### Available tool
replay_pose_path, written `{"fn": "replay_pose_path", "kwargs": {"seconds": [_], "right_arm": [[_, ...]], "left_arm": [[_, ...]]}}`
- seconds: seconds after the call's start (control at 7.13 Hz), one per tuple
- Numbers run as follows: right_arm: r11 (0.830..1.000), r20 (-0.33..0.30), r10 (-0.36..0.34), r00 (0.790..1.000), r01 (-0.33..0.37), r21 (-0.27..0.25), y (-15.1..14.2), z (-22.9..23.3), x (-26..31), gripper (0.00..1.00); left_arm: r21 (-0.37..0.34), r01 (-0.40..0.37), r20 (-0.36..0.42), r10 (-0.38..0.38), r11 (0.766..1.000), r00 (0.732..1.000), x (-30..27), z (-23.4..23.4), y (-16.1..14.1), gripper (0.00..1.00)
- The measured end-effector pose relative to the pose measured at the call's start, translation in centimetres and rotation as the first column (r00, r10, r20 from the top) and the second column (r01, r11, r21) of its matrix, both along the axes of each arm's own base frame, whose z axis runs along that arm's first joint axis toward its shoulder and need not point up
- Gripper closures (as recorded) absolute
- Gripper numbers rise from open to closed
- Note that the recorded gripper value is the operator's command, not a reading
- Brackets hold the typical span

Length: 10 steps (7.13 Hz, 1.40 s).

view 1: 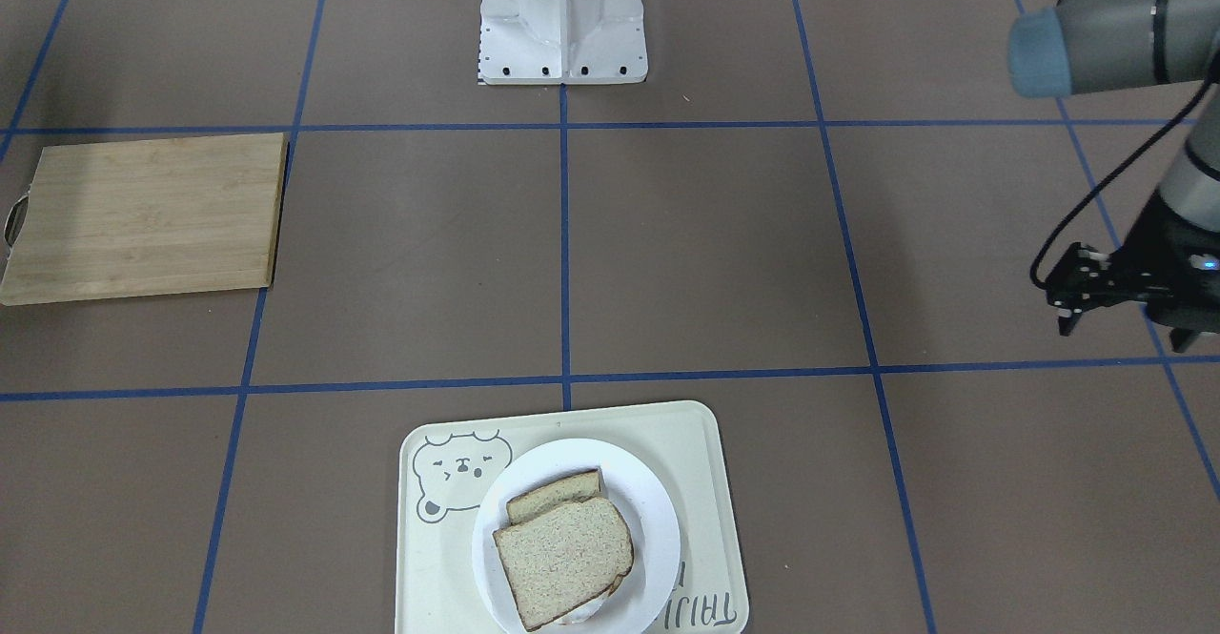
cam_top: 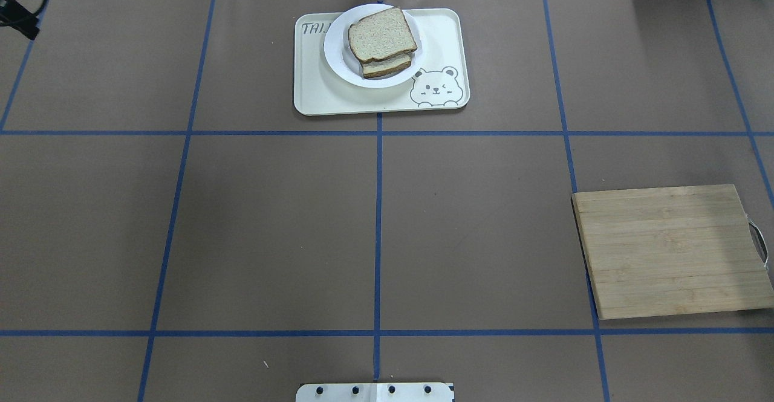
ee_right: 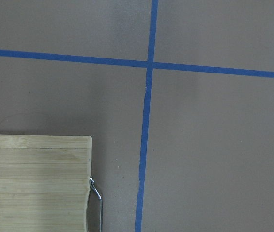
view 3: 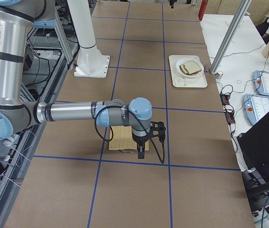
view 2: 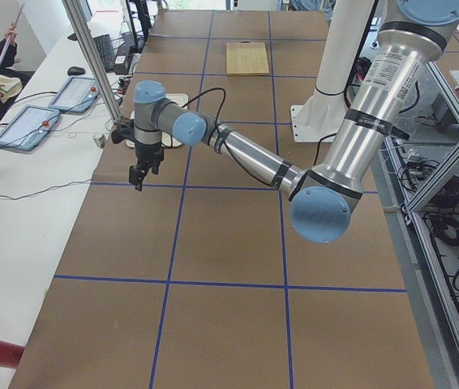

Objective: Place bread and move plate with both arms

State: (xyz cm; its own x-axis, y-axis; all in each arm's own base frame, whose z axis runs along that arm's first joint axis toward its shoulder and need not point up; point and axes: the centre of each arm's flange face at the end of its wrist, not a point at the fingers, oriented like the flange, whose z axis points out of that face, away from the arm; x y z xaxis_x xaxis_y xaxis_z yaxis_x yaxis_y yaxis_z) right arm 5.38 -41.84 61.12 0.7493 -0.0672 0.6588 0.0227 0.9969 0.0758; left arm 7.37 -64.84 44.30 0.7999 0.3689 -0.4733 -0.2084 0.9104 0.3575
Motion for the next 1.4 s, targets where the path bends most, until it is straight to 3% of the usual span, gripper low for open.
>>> {"fn": "replay_pose_path", "kwargs": {"seconds": [0.14, 0.42, 0.7, 1.12, 1.4], "right_arm": [[1.0, 0.001, -0.002, 1.0, 0.002, 0.002, 0.0, 0.0, 0.0, 0.0], [1.0, 0.001, -0.006, 1.0, 0.006, 0.005, 0.0, -0.1, 0.0, 0.0], [1.0, 0.002, -0.007, 1.0, 0.007, 0.007, 0.0, -0.1, 0.0, 0.0], [1.0, 0.002, -0.007, 1.0, 0.007, 0.012, -0.1, -0.3, 0.0, 0.0], [1.0, 0.002, -0.006, 1.0, 0.006, 0.012, -0.1, -0.3, 0.0, 0.0]], "left_arm": [[-0.016, -0.043, 0.015, 0.043, 0.999, 0.999, -4.2, 4.0, -1.0, 0.02], [-0.098, -0.042, 0.027, 0.045, 0.994, 0.999, -9.4, 10.7, -0.3, 0.02], [-0.145, -0.008, 0.009, 0.009, 0.989, 1.0, -12.5, 15.5, 2.5, 0.02], [-0.205, 0.002, -0.141, -0.031, 0.979, 0.989, -13.8, 18.8, 8.2, 0.02], [-0.213, 0.001, -0.153, -0.034, 0.977, 0.988, -13.9, 19.8, 11.6, 0.02]]}}
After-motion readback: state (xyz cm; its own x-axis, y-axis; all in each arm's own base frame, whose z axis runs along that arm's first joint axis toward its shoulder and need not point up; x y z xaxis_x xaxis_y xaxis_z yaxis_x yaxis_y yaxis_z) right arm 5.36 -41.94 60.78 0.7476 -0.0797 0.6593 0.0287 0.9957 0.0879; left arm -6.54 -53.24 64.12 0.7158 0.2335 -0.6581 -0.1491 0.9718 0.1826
